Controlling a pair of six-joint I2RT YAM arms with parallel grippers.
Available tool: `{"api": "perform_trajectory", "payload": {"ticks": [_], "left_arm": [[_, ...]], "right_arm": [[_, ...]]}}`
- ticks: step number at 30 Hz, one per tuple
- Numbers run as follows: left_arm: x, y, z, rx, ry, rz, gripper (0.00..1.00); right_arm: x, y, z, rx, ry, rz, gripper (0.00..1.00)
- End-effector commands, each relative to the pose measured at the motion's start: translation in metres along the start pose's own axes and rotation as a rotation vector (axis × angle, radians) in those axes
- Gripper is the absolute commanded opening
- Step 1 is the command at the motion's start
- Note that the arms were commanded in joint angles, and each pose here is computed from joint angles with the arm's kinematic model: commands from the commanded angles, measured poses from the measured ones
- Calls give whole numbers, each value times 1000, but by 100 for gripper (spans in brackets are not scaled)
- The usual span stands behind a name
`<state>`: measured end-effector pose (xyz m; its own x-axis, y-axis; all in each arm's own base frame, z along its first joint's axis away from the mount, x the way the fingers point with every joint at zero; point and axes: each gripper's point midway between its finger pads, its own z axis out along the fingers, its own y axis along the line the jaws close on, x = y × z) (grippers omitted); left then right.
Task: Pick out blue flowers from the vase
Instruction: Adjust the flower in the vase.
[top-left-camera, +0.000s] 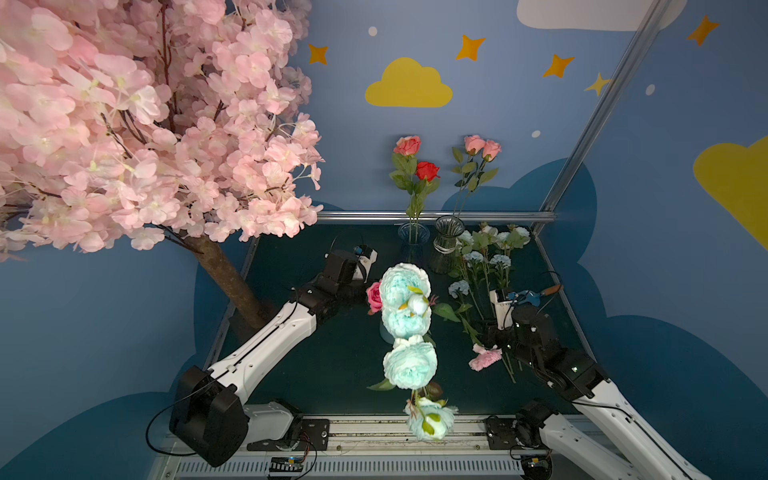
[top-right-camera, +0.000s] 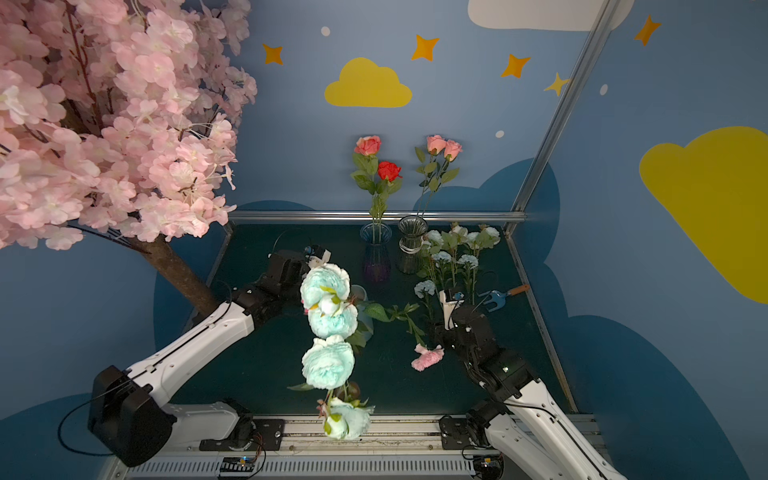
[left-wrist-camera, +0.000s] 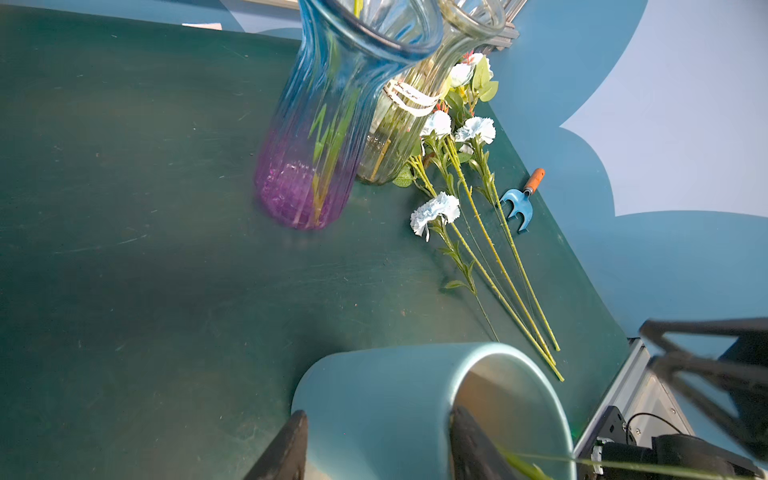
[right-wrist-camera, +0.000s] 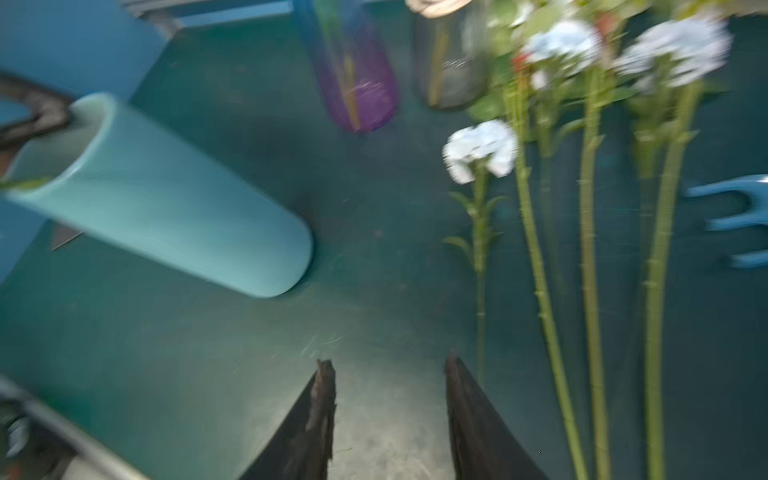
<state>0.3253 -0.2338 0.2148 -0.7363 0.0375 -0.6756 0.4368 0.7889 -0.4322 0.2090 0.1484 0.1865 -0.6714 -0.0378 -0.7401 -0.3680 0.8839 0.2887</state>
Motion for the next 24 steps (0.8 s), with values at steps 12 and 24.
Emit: {"api": "perform_trajectory", "payload": {"ticks": [12, 24], "left_arm": [[3, 4, 5, -10, 25, 9, 52], [-29, -31, -38, 105, -139, 44, 56]], "right_arm": [[26, 109, -21, -554, 36, -79, 31], [-39, 146, -13, -632, -161, -89, 25]]}}
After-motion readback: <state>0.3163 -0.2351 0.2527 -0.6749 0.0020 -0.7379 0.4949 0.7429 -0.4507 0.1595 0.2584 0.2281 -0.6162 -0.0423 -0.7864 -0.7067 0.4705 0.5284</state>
